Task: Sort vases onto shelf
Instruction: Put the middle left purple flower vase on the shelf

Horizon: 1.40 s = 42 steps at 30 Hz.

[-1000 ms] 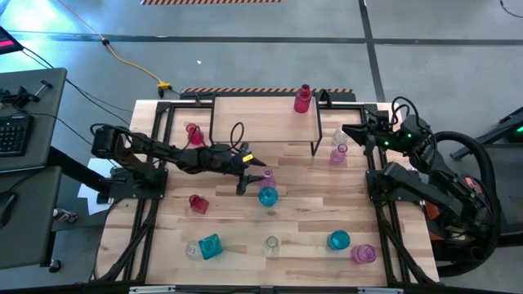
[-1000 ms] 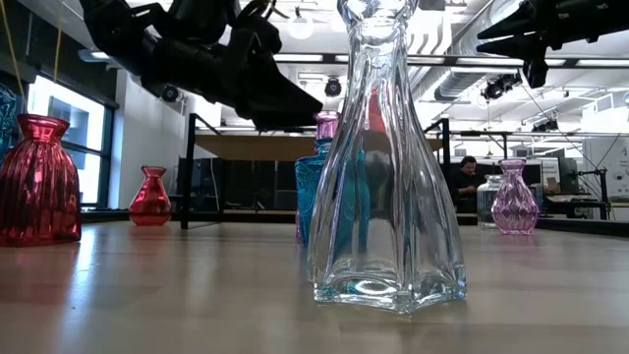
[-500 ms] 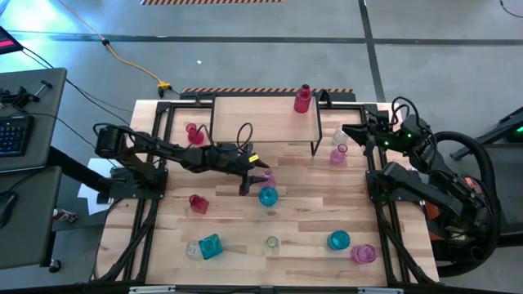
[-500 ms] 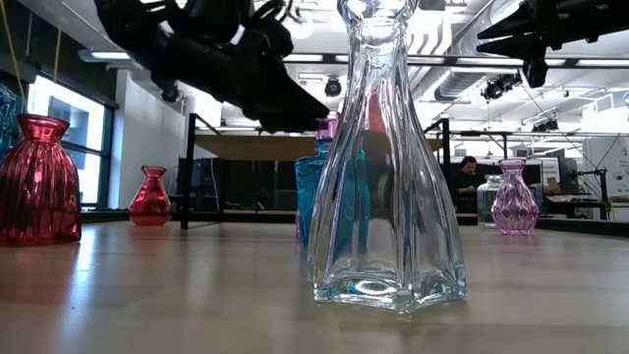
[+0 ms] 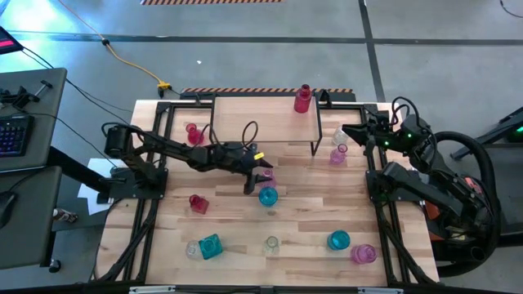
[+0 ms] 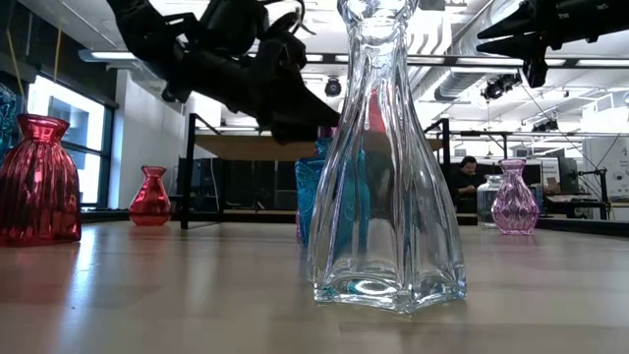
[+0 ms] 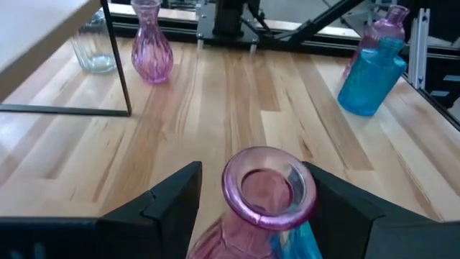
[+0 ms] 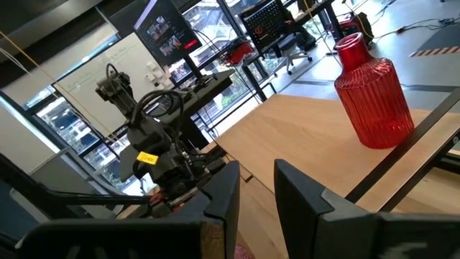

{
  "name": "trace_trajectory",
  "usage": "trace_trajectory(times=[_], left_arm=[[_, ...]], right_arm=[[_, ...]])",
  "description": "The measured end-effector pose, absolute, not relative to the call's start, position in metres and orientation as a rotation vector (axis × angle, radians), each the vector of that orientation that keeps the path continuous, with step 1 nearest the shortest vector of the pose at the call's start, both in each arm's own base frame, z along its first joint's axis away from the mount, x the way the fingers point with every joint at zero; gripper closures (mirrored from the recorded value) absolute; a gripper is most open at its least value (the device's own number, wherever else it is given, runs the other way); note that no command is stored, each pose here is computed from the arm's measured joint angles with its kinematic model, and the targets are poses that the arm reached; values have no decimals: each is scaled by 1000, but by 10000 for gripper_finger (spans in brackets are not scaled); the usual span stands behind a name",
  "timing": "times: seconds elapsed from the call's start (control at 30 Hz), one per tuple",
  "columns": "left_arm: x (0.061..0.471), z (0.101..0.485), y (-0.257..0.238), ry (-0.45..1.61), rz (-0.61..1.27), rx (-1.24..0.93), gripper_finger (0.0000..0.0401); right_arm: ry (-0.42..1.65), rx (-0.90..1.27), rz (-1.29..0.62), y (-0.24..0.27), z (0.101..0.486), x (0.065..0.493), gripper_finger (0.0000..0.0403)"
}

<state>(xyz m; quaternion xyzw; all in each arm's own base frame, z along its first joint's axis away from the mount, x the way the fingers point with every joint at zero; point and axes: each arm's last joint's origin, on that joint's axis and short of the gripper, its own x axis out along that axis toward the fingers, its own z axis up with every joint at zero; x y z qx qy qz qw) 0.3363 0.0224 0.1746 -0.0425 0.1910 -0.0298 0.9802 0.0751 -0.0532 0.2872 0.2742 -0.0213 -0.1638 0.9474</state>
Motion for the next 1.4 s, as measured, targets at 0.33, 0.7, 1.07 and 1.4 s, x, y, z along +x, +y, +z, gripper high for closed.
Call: trace_trajectory(times=[0.33,0.7,1.07,1.4], left_arm=[[336,173,23,404,-41,-120,251],[336,173,24,403,-22,-141,309],[334,177,33,379,35,-111,307],[337,216,38,375,64,-106,306]], right_arm=[[-41,556,-329,-53,287,75,334],[-39,544,-329,-53,287,75,334],[-38,541,-330,-53,287,75,334],[-38,535,-330,-53,287,75,334]])
